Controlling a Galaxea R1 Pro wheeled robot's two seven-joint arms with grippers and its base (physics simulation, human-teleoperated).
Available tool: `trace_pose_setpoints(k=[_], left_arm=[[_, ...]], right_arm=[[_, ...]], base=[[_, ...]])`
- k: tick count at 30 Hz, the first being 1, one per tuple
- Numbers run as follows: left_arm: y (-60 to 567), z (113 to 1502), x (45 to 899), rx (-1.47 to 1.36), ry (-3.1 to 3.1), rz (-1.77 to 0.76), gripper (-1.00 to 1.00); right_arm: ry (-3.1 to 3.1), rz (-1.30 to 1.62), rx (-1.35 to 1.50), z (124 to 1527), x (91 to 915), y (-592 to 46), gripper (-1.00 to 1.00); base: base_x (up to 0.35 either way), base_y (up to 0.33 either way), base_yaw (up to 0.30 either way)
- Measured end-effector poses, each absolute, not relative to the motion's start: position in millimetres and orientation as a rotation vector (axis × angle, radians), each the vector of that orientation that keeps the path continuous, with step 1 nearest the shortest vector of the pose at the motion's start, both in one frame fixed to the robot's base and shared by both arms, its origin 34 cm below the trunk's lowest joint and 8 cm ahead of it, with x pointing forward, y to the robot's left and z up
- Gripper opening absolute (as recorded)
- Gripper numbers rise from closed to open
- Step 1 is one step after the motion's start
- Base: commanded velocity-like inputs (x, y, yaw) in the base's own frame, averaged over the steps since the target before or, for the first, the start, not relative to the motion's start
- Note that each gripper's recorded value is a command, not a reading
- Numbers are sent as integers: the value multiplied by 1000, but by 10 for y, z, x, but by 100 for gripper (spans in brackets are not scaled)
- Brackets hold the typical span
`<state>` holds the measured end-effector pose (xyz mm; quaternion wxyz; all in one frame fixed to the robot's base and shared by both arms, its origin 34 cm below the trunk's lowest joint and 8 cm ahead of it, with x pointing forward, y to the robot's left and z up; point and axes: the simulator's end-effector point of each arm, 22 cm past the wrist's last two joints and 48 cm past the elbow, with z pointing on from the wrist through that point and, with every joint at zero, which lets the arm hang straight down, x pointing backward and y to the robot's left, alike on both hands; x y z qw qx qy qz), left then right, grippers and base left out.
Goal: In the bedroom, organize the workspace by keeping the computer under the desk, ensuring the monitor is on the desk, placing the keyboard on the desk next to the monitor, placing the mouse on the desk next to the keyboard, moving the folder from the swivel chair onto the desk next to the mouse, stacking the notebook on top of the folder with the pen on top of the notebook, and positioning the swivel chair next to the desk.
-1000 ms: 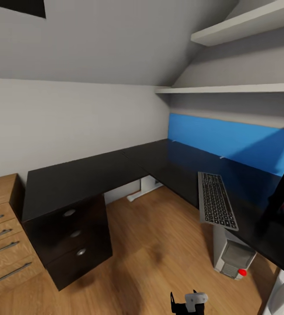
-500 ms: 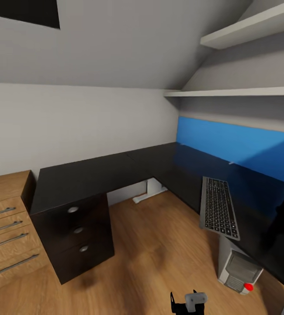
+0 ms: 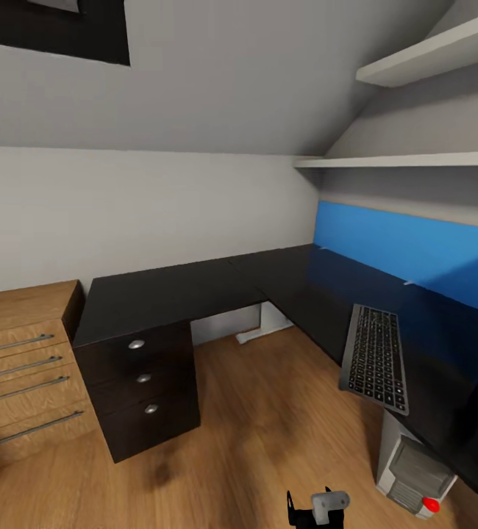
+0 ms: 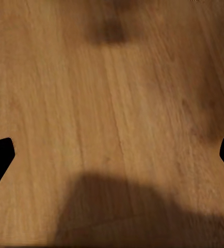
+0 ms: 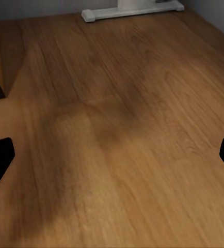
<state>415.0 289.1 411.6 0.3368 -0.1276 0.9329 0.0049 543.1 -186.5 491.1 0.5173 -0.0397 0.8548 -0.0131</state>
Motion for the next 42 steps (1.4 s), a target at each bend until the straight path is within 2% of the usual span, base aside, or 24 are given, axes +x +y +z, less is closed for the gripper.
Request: trace_pose_setpoints(k=[20,42], left_arm=[[2796,4091,4128,-336,2440,-2,100],[2842,4064,4101,-340,2426,15,100]], right_arm=[[2059,-27,-97,4884,5414,-1840,100],[2100,-30,-102,4734,5328,-1865,100]], base=[[-2,-3,243],[0,0,129]])
